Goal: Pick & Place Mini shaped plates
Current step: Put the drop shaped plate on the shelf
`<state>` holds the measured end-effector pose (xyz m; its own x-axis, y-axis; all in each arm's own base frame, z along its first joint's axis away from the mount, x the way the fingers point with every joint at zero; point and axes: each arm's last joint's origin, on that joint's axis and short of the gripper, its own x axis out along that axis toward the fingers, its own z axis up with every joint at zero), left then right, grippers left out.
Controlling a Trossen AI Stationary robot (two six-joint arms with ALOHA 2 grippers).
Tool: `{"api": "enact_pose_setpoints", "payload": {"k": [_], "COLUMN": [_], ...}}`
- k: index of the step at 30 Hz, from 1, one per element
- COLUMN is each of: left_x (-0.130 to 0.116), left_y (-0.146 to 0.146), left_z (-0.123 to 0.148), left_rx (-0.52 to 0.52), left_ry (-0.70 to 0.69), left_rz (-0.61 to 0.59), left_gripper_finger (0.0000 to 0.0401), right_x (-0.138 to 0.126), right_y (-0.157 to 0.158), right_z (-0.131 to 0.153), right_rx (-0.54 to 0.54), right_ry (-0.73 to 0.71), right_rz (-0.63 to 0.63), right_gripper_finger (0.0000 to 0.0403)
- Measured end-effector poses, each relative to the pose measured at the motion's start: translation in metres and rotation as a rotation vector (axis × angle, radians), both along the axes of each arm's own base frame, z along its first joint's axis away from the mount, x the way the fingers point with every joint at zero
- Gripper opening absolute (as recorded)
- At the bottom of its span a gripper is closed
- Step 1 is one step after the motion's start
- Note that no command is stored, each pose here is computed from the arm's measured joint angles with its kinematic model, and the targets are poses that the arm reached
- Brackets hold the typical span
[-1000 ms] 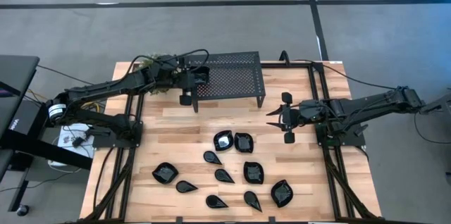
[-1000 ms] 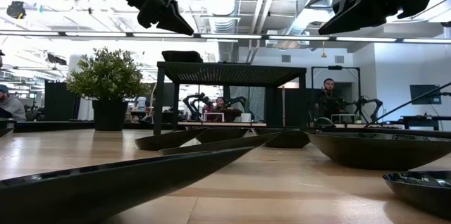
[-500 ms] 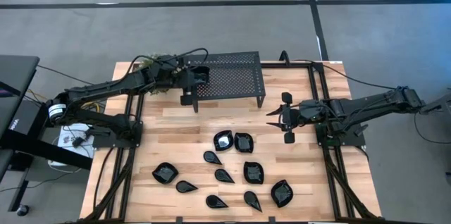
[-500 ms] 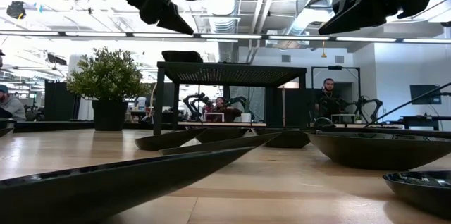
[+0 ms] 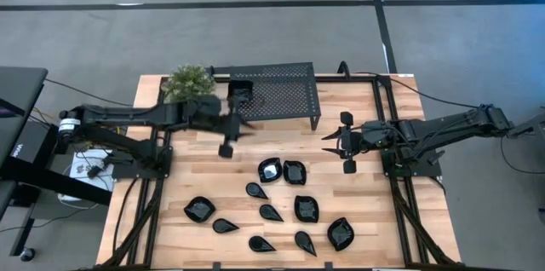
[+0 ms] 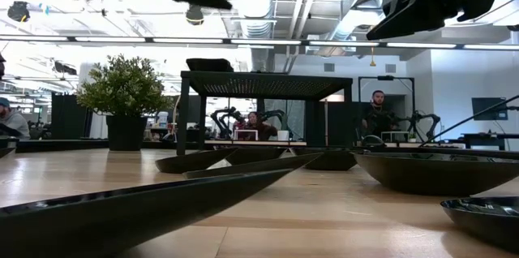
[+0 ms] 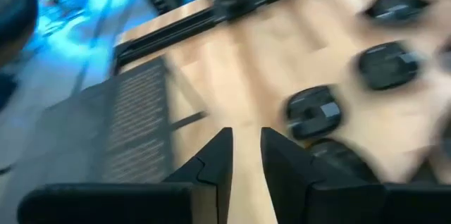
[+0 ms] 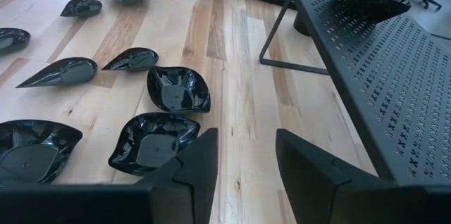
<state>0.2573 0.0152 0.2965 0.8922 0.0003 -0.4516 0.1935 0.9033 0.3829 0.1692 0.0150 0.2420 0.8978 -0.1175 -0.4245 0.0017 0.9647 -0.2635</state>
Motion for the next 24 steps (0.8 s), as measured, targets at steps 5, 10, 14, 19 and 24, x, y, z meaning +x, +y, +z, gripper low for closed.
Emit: {"api": "enact_pose_setpoints", "payload": {"k": [5,10,14,19,24], "left_x": [0.000,0.002,0.008,0.021,0.032], "left_y": [-0.038,-0.068,-0.086,-0.099,-0.103], "left_z": [0.001,-0.005,-0.020,-0.049,-0.069], "left_rx": [-0.062,-0.112,-0.123,-0.107,-0.089], "left_ry": [-0.006,0.015,0.066,0.159,0.214], "left_rz": [-0.118,-0.164,-0.158,-0.134,-0.123], "left_gripper_finger": [0.0076,0.0076,0.0076,0.0076,0.0079], "right_x": [0.000,0.000,0.000,0.000,0.000], "right_y": [0.000,0.000,0.000,0.000,0.000], "right_z": [0.000,0.000,0.000,0.000,0.000], "right_rx": [0.000,0.000,0.000,0.000,-0.001], "right_ry": [0.000,0.000,0.003,0.005,0.006], "right_rz": [0.000,0.000,0.000,0.000,0.000], "right_gripper_finger": [0.0139,0.0142,0.0140,0.0137,0.0139]}}
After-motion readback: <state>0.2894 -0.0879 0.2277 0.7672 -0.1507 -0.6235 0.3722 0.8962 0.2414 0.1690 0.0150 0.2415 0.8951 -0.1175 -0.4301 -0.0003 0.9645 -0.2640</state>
